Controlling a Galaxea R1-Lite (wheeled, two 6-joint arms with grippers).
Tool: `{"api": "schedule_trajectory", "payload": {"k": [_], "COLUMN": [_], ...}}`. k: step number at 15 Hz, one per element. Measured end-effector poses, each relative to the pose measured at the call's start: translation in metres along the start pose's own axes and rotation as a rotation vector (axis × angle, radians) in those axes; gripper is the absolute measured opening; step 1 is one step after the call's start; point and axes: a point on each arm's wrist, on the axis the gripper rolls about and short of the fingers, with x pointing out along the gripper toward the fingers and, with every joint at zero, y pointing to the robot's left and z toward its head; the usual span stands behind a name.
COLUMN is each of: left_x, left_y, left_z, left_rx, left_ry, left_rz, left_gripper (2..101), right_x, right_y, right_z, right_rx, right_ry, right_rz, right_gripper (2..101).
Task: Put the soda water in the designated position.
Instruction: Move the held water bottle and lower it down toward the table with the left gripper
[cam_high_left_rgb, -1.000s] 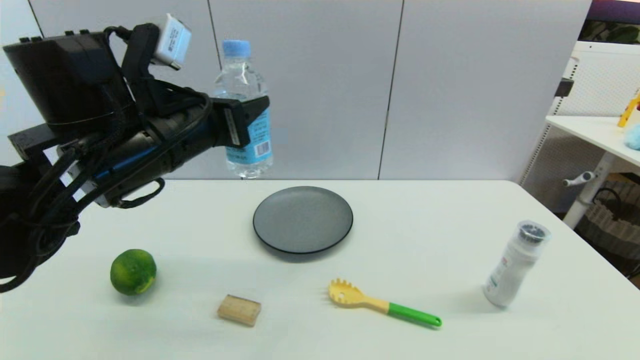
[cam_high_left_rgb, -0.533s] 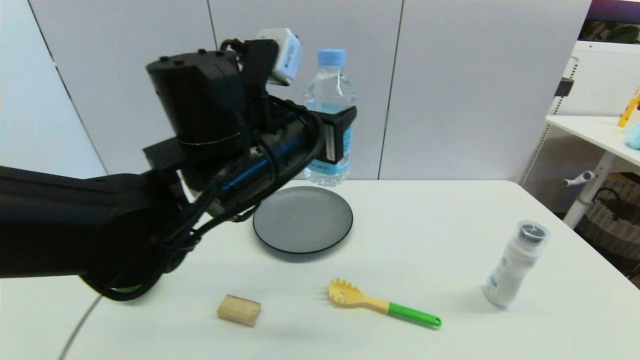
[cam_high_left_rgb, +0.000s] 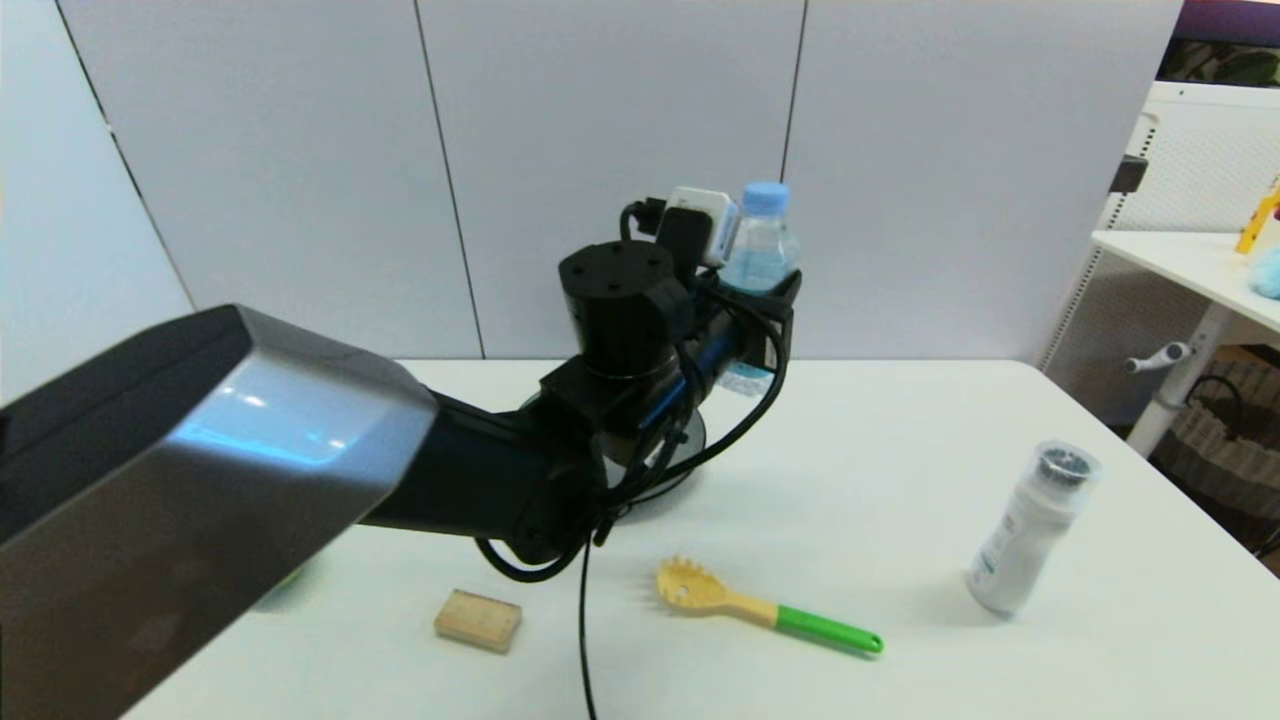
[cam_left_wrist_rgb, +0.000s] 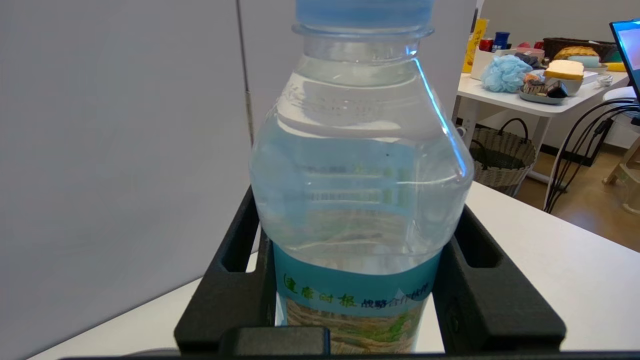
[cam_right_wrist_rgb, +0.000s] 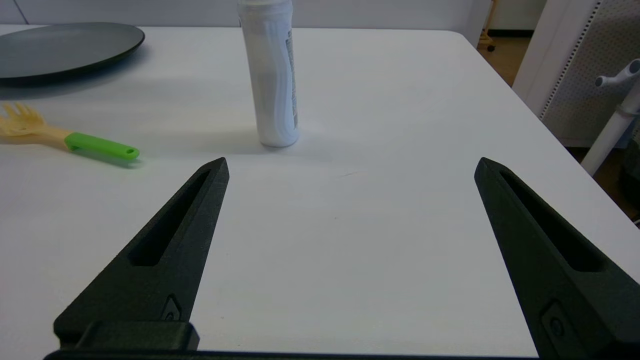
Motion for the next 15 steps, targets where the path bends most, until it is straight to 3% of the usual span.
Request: {"api": "schedule_trajectory", "payload": {"k": [8,15], "left_x": [0.041,0.051], "left_y": [-0.002,0.021], "left_z": [-0.087,-0.119], "left_rx": [-0.006,0.016], "left_ry": [-0.003,0.022], "left_rz": [0.015,0.063], "left_gripper": [47.9,47.9], "right_x": [0.0,0.0], "right_y": [0.0,0.0], "right_z": [0.0,0.0], "right_rx": [0.0,0.0], "right_ry": [0.0,0.0], "right_rz": [0.0,0.0], "right_gripper": [97.3,97.3]}}
